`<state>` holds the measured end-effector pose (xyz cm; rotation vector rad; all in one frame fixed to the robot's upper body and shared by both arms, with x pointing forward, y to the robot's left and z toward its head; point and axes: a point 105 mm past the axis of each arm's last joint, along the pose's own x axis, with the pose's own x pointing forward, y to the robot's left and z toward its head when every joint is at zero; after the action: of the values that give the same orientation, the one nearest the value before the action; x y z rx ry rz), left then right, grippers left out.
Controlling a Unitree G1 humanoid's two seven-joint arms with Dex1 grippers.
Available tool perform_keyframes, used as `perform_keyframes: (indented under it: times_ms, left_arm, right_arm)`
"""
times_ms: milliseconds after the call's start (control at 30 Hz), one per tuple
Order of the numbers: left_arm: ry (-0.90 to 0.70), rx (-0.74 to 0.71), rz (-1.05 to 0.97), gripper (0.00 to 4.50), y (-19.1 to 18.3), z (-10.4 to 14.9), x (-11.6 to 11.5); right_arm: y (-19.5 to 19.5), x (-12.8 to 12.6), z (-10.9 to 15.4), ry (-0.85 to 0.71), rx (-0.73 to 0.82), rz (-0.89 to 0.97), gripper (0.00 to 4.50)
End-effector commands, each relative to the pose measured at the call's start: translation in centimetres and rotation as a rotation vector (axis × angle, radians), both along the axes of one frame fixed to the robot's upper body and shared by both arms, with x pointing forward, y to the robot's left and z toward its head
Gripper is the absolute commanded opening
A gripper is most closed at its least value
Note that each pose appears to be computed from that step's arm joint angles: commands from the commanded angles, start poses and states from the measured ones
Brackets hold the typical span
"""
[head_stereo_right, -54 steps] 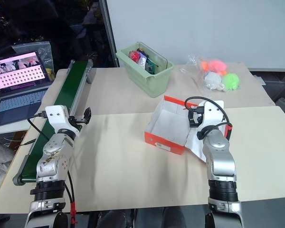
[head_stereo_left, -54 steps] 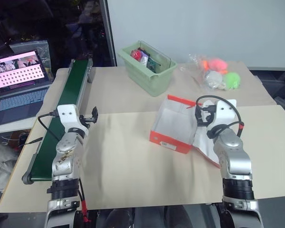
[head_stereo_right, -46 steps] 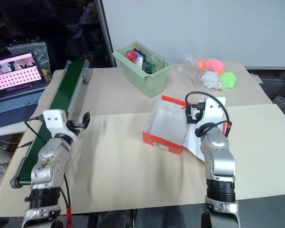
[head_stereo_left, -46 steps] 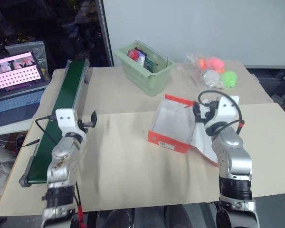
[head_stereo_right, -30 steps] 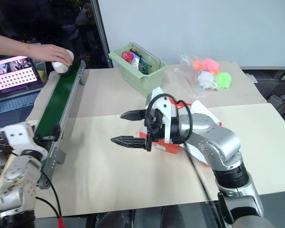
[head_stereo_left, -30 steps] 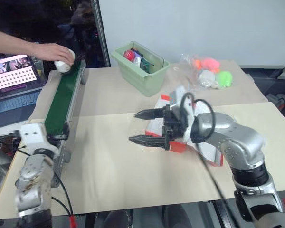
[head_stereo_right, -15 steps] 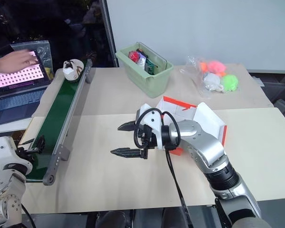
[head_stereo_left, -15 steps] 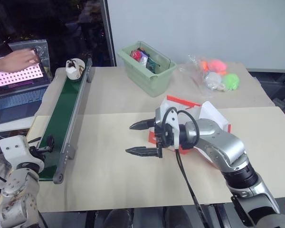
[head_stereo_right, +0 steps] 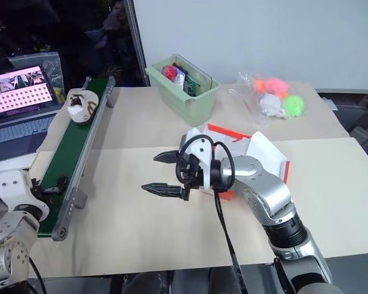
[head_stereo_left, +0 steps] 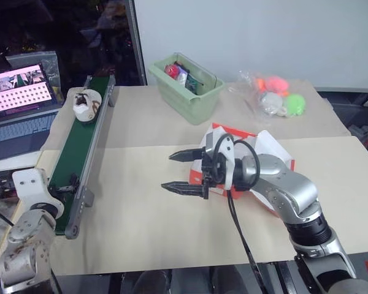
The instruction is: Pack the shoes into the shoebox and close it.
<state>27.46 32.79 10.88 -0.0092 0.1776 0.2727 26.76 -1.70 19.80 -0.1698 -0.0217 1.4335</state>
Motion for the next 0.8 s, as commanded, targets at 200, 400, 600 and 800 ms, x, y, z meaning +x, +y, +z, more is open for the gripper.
perform_keyframes:
  times_ms: [200, 400, 600, 800]
  left_arm:
    - [-0.032, 0.024, -0.005, 4.5, 0.1, 1.8, 0.8]
    - [-0.036, 0.019, 0.002, 4.5, 0.3, 1.9, 0.8]
    - [-0.02, 0.008, 0.024, 4.5, 0.9, 1.5, 0.6]
    - [0.044, 0.014, 0.019, 4.5, 0.8, 0.4, 0.8]
  right_arm:
    - [-0.3, -0.3, -0.6, -0.062, -0.057, -0.003, 4.46]
    - [-0.4, 0.3, -1.3, -0.064, -0.074, -0.039, 4.46]
    - [-0.5, 0.5, -1.1, -0.071, -0.061, -0.055, 4.46]
    - [-0.7, 0.6, -0.1, -0.084, -0.029, -0.068, 4.46]
